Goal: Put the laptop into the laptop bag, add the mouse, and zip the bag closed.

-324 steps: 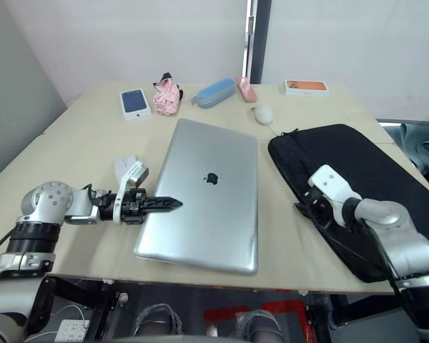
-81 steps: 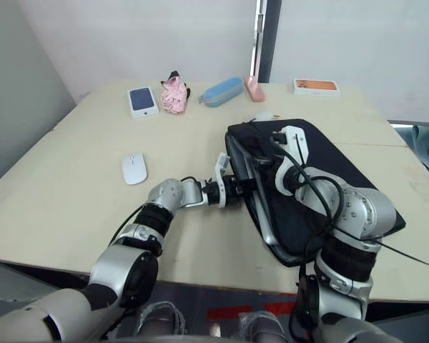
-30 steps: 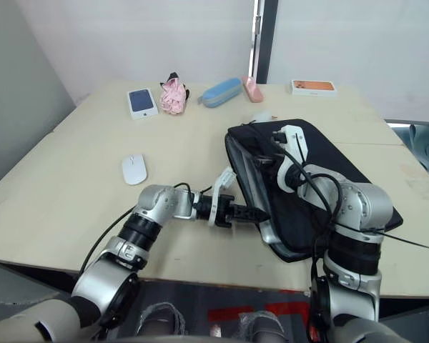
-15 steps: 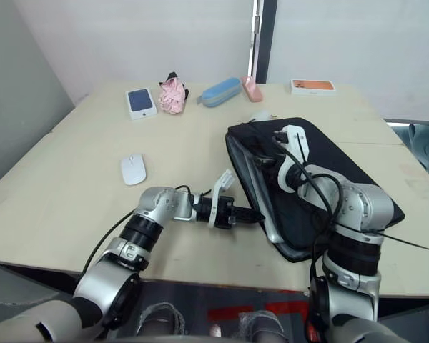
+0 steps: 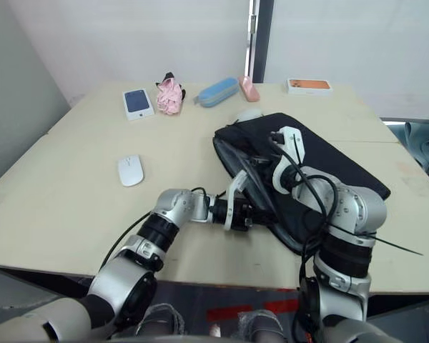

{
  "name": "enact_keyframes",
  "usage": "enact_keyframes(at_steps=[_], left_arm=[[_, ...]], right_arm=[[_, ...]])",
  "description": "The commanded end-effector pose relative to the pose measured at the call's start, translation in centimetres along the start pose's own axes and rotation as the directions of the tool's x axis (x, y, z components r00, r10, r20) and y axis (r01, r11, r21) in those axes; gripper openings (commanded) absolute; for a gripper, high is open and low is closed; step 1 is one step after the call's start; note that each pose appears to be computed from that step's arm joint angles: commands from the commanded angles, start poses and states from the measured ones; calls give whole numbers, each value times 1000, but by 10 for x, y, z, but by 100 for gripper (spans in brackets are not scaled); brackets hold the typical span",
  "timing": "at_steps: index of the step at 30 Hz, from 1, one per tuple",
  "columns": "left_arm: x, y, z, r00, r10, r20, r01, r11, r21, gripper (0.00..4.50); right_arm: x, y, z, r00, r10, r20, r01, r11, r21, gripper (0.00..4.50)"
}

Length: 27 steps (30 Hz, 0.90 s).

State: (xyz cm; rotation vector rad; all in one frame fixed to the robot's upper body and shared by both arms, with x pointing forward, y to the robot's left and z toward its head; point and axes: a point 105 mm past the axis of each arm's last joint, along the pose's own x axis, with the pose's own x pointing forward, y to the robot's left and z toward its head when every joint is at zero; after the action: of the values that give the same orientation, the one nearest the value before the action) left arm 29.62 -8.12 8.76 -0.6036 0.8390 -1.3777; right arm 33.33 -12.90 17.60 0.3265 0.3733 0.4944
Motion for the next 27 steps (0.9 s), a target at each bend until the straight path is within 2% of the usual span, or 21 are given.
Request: enact_keyframes(at_steps=[1, 6, 9, 13, 16, 19, 22, 24, 25, 27], left_arm=[[16, -23, 15, 998, -67, 21, 65, 995, 80, 2], [5, -22, 14, 997, -76, 25, 73, 990, 118, 2], [-6, -22, 15, 996, -80, 32, 75, 986, 151, 78], [-32, -16, 17, 999, -21, 40, 11, 970, 245, 228], [-61, -11, 30, 993, 39, 112, -76, 934, 349, 332], [-80, -13, 39, 983, 41, 180, -113, 905, 410, 438], [-111, -11, 48, 961, 87, 264, -216, 832, 511, 438], [-123, -8, 49, 951, 119, 287, -263, 800, 540, 438], [-136, -5, 51, 935, 158, 318, -317, 776, 545, 438], [-173, -3, 57, 871, 240, 429, -457, 716, 528, 438]], right_arm=[[-4, 14, 13, 998, 51, 49, -49, 998, -39, 0], [-4, 9, 14, 998, 33, 50, -31, 999, -41, 0], [-4, 7, 15, 998, 25, 50, -23, 999, -47, 0], [-4, 4, 16, 999, 21, 50, -18, 998, -52, 0], [-3, 3, 16, 999, 23, 47, -20, 998, -60, 0], [-2, 4, 16, 999, 31, 39, -28, 997, -73, 0], [1, 5, 11, 999, 49, 14, -47, 993, -109, 0], [2, 6, 9, 998, 64, 2, -63, 990, -127, 0], [3, 8, 8, 997, 74, -10, -75, 984, -163, 0], [4, 11, 1, 992, 113, -59, -125, 955, -269, 0]])
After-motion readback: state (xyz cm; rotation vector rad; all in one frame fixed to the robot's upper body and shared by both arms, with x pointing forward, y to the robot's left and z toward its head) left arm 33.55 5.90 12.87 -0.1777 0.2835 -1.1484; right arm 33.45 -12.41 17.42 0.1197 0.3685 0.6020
